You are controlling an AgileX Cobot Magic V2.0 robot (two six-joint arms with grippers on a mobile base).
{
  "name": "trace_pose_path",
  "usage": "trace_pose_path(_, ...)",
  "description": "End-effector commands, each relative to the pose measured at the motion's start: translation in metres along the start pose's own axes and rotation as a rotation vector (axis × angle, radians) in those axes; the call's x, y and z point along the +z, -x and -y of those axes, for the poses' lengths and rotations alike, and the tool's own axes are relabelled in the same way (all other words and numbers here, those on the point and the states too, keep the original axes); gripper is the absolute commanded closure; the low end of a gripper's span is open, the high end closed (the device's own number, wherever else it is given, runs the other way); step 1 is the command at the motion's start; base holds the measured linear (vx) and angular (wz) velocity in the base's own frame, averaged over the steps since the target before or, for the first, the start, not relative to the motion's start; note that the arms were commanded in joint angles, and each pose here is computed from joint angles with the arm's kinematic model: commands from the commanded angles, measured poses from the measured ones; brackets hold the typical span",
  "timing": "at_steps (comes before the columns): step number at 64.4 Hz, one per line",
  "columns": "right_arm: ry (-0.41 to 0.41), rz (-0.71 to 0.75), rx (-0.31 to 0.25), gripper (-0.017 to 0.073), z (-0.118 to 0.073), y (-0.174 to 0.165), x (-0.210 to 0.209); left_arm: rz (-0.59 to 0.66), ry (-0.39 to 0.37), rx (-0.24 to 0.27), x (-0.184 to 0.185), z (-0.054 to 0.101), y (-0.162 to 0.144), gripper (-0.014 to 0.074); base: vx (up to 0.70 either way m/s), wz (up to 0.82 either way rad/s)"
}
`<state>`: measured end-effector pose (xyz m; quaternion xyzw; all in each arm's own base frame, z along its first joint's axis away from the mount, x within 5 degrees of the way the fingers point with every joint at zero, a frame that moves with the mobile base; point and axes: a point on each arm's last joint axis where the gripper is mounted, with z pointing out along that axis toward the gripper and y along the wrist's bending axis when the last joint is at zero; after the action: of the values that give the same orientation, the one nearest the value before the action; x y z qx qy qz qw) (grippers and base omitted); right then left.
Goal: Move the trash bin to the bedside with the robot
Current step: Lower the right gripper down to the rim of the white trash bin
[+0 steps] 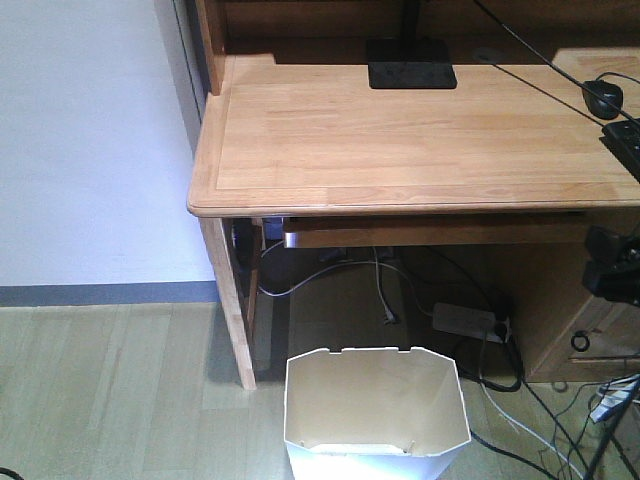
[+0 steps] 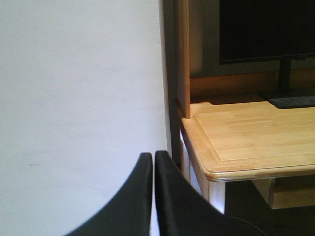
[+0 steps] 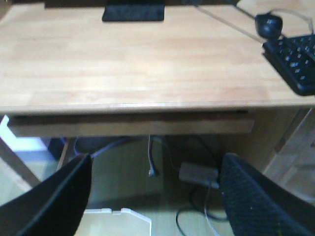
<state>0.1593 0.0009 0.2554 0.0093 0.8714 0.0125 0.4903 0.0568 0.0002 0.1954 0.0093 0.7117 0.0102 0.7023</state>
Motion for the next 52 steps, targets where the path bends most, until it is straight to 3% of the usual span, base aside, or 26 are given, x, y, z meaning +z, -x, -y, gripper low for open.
trace_pose_path(1, 0.003, -0.015, -0.004, 0.0032, -0.001, 0.022, 0.009, 0.078, -0.007, -0.023, -0.001, 0.000, 0.004, 0.0600, 0.00, 0.00)
trace_pose_path(25, 0.007, -0.336, -0.029, 0.0047, -0.001, 0.022, 0.079, 0.078, -0.007, -0.023, -0.001, 0.000, 0.004, 0.0600, 0.00, 0.00)
trace_pose_path(52, 0.051, -0.658, -0.022, 0.0049, -0.002, -0.028, 0.188, 0.078, -0.007, -0.023, -0.001, 0.000, 0.004, 0.0600, 0.00, 0.00)
